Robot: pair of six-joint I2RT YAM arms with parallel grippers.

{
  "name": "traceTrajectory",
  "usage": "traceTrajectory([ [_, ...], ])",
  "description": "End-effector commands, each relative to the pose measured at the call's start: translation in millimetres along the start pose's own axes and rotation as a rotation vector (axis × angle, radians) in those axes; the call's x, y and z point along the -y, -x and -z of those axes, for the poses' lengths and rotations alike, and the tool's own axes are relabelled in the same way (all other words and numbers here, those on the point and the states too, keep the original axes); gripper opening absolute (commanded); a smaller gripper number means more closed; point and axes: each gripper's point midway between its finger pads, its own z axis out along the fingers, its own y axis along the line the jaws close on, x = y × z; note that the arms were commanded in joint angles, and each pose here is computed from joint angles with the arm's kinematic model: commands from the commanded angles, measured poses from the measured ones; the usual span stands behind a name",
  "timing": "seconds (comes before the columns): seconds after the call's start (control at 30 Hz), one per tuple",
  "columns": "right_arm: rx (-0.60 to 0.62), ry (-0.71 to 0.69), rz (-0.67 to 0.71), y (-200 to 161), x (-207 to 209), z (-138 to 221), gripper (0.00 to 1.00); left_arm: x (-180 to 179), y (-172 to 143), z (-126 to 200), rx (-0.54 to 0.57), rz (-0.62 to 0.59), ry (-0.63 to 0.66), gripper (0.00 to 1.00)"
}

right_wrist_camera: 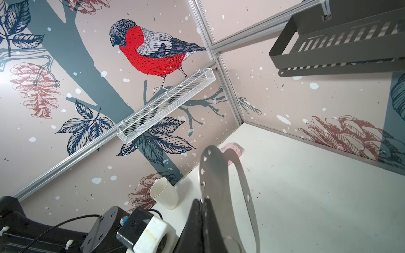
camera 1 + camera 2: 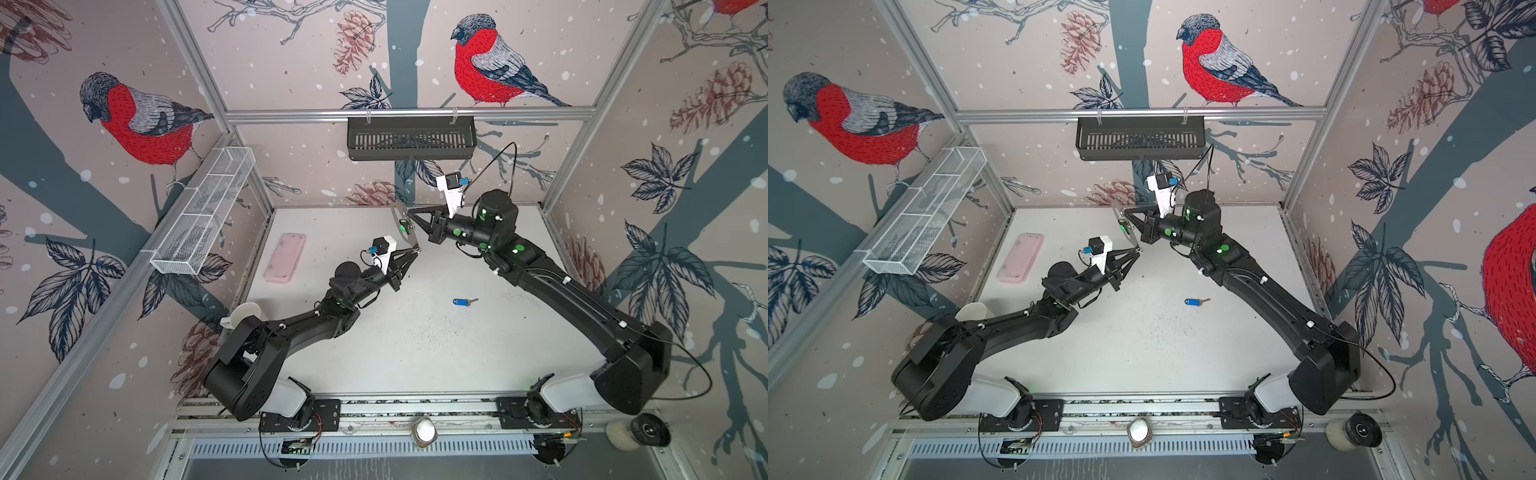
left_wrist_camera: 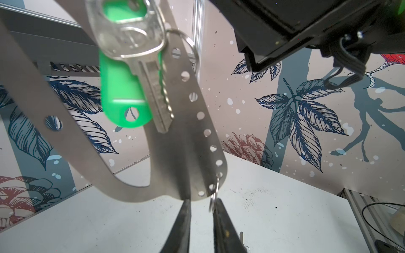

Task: Attach keys to a key ring
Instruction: Pass the keyring.

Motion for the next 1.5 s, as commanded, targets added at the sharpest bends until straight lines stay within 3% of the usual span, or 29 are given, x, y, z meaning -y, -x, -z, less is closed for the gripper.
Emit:
traceTrajectory([
  [0.0, 0.040, 0.027, 0.023, 12.0, -8.3, 0.2, 0.00, -0.5, 13.6, 0.1, 0.049, -0.026, 0.009, 0.21],
  [0.63, 0.039, 0.010, 0.006, 5.7, -0.8, -1.2, 0.00, 2.8, 18.3, 7.0, 0.064, -0.046, 0.017, 0.08],
  [0.9, 0.059, -0.076, -0.023, 4.6, 19.7, 3.1, 0.00, 2.7, 20.4, 13.5, 0.062, -0.068, 0.041, 0.00],
  [1.17, 0.070, -0.155, -0.072, -3.9, 46.1, 9.8, 0.00, 5.3, 26.6, 21.3, 0.040, -0.109, 0.053, 0.00],
  [1.47, 0.028, -0.205, -0.093, -25.7, 62.1, 20.5, 0.25, 0.4, 39.8, 27.5, 0.014, -0.169, 0.106, 0.00],
])
